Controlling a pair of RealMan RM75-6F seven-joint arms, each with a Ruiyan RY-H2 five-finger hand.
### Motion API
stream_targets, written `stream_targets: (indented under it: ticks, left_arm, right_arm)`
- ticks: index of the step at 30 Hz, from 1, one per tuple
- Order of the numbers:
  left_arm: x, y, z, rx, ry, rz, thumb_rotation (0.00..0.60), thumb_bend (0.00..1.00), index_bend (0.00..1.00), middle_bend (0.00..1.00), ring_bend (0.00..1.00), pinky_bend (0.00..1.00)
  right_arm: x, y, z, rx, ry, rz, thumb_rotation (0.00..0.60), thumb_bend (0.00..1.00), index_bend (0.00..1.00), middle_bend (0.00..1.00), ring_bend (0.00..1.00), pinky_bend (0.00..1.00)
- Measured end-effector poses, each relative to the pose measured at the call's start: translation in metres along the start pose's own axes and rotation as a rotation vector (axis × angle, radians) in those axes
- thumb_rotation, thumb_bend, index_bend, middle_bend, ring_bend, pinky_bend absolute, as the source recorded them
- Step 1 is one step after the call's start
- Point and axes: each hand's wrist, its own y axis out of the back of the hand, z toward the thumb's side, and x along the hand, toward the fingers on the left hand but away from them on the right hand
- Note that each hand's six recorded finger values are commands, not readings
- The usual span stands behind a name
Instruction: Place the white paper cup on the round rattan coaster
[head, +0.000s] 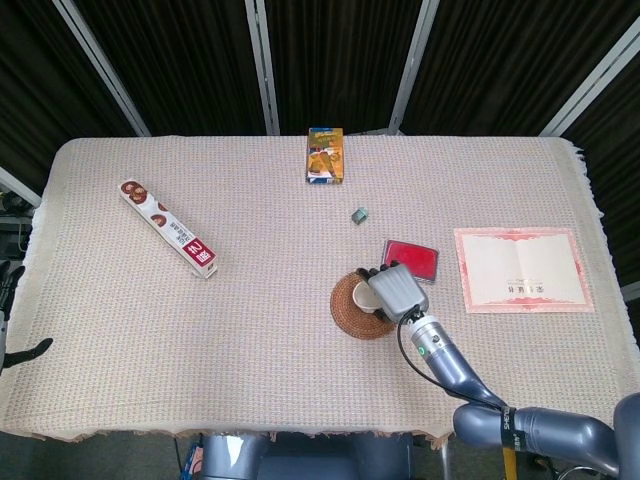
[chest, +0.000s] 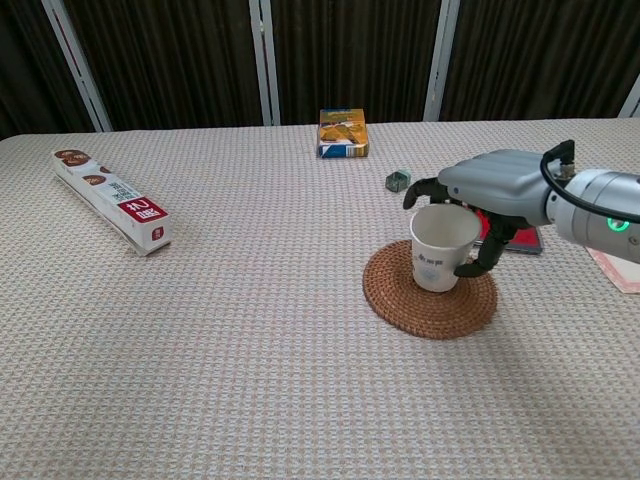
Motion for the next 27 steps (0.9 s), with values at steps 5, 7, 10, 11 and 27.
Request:
stream_targets:
  ticks: [5,7,10,11,27]
  left_arm:
    - [0.0,0.0,0.001,-0.001,-0.002,-0.002,0.6,0.0,0.0,0.0,0.0,0.0]
    - [0.0,0.0,0.001,-0.003,-0.002,-0.003,0.6,0.0,0.0,0.0,0.0,0.0]
    - [-0.001,0.001,0.001,-0.007,-0.004,-0.002,0.6,0.0,0.0,0.0,0.0,0.0]
    - [-0.001,0.001,0.001,-0.009,-0.006,-0.001,0.6,0.0,0.0,0.0,0.0,0.0]
    - [-0.007,0.004,0.009,-0.032,-0.067,0.022,0.6,0.0,0.0,0.0,0.0,0.0]
  right_arm:
    - [0.007,0.002,0.005,-0.037,0.007,0.012,0.6,0.0,0.0,0.0,0.05,0.26]
    - [0.012,0.008,0.009,-0.048,0.016,0.0,0.6,0.0,0.0,0.0,0.04,0.26]
    - [0.022,0.019,0.011,-0.058,0.028,-0.028,0.6,0.0,0.0,0.0,0.04,0.23]
    - [0.026,0.023,0.011,-0.062,0.031,-0.036,0.6,0.0,0.0,0.0,0.04,0.22]
    - [0.16,0.041,-0.086,-0.098,-0.121,-0.352,0.6,0.0,0.0,0.0,0.0,0.0]
